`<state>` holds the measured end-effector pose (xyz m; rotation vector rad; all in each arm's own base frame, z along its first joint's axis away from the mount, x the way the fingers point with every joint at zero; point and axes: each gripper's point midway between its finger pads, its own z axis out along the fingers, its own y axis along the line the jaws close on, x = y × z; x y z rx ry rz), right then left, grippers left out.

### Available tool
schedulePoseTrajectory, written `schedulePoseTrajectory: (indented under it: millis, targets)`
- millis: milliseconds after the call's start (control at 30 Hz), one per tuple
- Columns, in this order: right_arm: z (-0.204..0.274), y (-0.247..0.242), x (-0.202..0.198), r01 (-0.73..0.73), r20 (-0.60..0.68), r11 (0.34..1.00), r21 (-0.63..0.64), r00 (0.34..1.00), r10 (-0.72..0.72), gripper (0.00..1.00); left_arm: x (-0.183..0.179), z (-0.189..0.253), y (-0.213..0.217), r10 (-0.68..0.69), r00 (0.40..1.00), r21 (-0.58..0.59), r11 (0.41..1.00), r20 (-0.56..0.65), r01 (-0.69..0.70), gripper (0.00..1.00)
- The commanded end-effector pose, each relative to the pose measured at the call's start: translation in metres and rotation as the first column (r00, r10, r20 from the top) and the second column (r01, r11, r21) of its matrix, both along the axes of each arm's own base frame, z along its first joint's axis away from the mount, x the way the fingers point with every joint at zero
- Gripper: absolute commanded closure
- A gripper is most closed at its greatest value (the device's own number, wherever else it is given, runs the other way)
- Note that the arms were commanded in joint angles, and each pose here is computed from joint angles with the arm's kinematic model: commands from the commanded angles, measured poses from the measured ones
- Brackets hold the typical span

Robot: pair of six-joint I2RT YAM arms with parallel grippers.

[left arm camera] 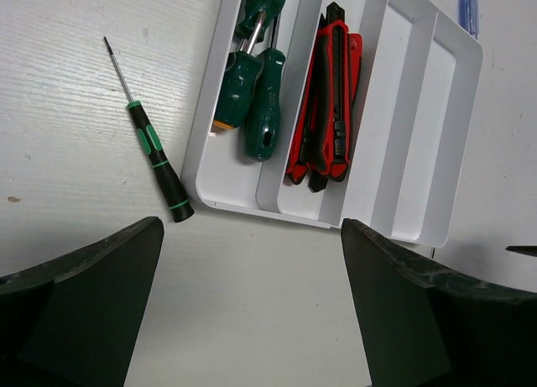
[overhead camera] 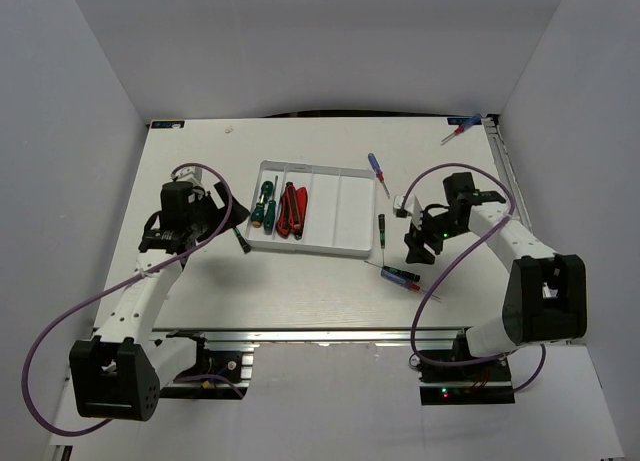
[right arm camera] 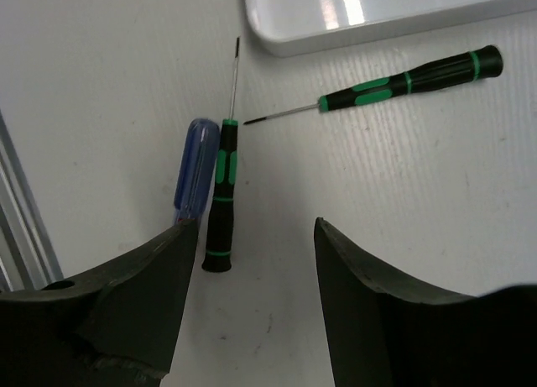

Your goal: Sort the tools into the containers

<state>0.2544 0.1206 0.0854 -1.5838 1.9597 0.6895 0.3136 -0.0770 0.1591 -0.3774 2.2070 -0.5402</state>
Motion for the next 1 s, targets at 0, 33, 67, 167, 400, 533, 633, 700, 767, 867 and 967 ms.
schedulePoseTrajectory:
  millis: [0, 33, 67, 167, 400, 533, 633, 700, 767, 867, 967]
  targets:
    - [0.010, 0.013, 0.034, 0.187, 0.036, 0.982, 0.021, 0.982, -0.188, 0.36, 0.000, 0.003, 0.001, 0.007, 1.000, -0.014, 1.000, 0.015, -0.007, 0.02]
    - [0.006, 0.016, 0.040, 0.246, 0.026, 0.969, 0.011, 0.969, -0.246, 0.36, 0.000, 0.002, 0.000, 0.008, 1.000, -0.017, 1.000, 0.014, -0.007, 0.02]
    - [0.007, 0.020, 0.045, 0.290, 0.015, 0.957, 0.023, 0.957, -0.290, 0.36, 0.000, 0.001, 0.001, 0.010, 1.000, -0.016, 1.000, 0.012, -0.010, 0.02]
    - [0.002, 0.030, 0.061, 0.481, -0.047, 0.876, 0.030, 0.876, -0.480, 0.34, -0.002, 0.002, 0.001, 0.012, 1.000, -0.015, 1.000, 0.012, -0.011, 0.02]
    - [-0.014, 0.029, 0.086, 0.758, -0.087, 0.652, -0.019, 0.648, -0.757, 0.34, -0.008, 0.001, 0.004, 0.026, 1.000, -0.012, 1.000, 0.010, -0.026, 0.02]
    - [-0.020, 0.030, 0.094, 0.831, -0.122, 0.554, -0.048, 0.546, -0.829, 0.32, -0.012, 0.000, 0.006, 0.034, 0.999, -0.009, 0.999, 0.002, -0.034, 0.02]
    - [-0.023, 0.036, 0.098, 0.850, -0.141, 0.523, -0.055, 0.512, -0.847, 0.32, -0.013, 0.001, 0.006, 0.036, 0.999, -0.006, 0.999, 0.000, -0.036, 0.02]
    - [-0.027, 0.040, 0.097, 0.858, -0.153, 0.508, -0.073, 0.494, -0.856, 0.32, -0.013, 0.000, 0.007, 0.041, 0.999, -0.007, 0.999, -0.003, -0.041, 0.02]
    - [-0.032, 0.043, 0.098, 0.863, -0.158, 0.495, -0.098, 0.478, -0.864, 0.32, -0.014, -0.001, 0.007, 0.045, 0.999, -0.009, 0.999, -0.010, -0.045, 0.02]
    - [-0.039, 0.048, 0.100, 0.871, -0.172, 0.475, -0.125, 0.452, -0.875, 0.32, -0.014, -0.001, 0.008, 0.050, 0.999, -0.009, 0.999, -0.013, -0.050, 0.02]
    - [-0.044, 0.048, 0.103, 0.883, -0.162, 0.448, -0.143, 0.426, -0.890, 0.32, -0.016, -0.002, 0.009, 0.055, 0.998, -0.008, 0.998, -0.018, -0.055, 0.02]
